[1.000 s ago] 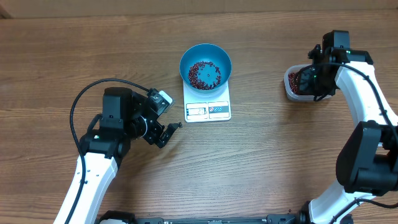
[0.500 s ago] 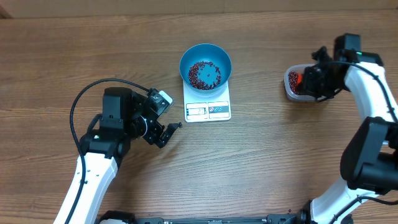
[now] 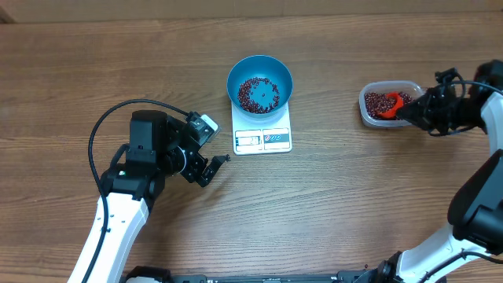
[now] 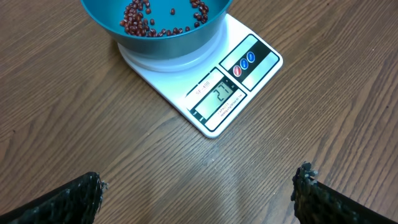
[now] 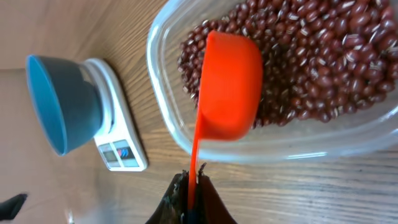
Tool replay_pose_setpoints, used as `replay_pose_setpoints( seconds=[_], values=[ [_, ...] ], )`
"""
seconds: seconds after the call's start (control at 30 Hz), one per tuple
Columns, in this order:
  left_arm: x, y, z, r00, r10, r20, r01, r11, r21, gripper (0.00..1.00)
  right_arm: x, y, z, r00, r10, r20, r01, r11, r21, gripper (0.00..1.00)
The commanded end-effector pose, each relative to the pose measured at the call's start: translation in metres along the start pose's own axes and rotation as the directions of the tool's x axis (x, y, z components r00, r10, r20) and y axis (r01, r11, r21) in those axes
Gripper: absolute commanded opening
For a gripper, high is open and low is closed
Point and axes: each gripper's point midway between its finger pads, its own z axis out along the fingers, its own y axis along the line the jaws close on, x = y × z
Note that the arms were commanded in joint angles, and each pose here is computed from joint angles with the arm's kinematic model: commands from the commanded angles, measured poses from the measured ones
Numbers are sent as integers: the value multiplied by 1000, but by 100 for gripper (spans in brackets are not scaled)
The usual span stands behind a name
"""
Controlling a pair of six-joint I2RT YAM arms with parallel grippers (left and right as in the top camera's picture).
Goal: Scoop item into bowl and weigh 150g on scale
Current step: 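Scoop more red beans from the tub with the right gripper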
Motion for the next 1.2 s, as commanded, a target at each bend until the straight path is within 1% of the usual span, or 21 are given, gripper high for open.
replay_pose_setpoints(
  seconds=[0.0,0.37,0.5,0.73,0.87,1.0,1.17],
  values=[
    [-1,0,0,1000,-7,2,7,1000,-3,100,1,9,-8,998,-56,19,57,992,-114,4],
    [-1,0,0,1000,-7,2,7,1000,-3,100,-7,8,-28,997,-2,77,19,977,-212,4],
    [-1,0,0,1000,-7,2,7,1000,-3,100,-2,26,-32,994,-57,91,82,947,-310,4],
    [-1,0,0,1000,-7,2,7,1000,-3,100,6,49,-34,993,-82,87,110,907,-407,4],
    [-1,0,0,1000,-7,2,7,1000,-3,100,14,68,-21,991,-126,47,134,892,-431,4],
    [-1,0,0,1000,-7,2,7,1000,-3,100,26,102,-4,982,-189,0,165,858,-486,4],
    [-1,0,0,1000,-7,2,7,1000,-3,100,35,136,22,973,-219,-70,154,848,-506,4]
  ],
)
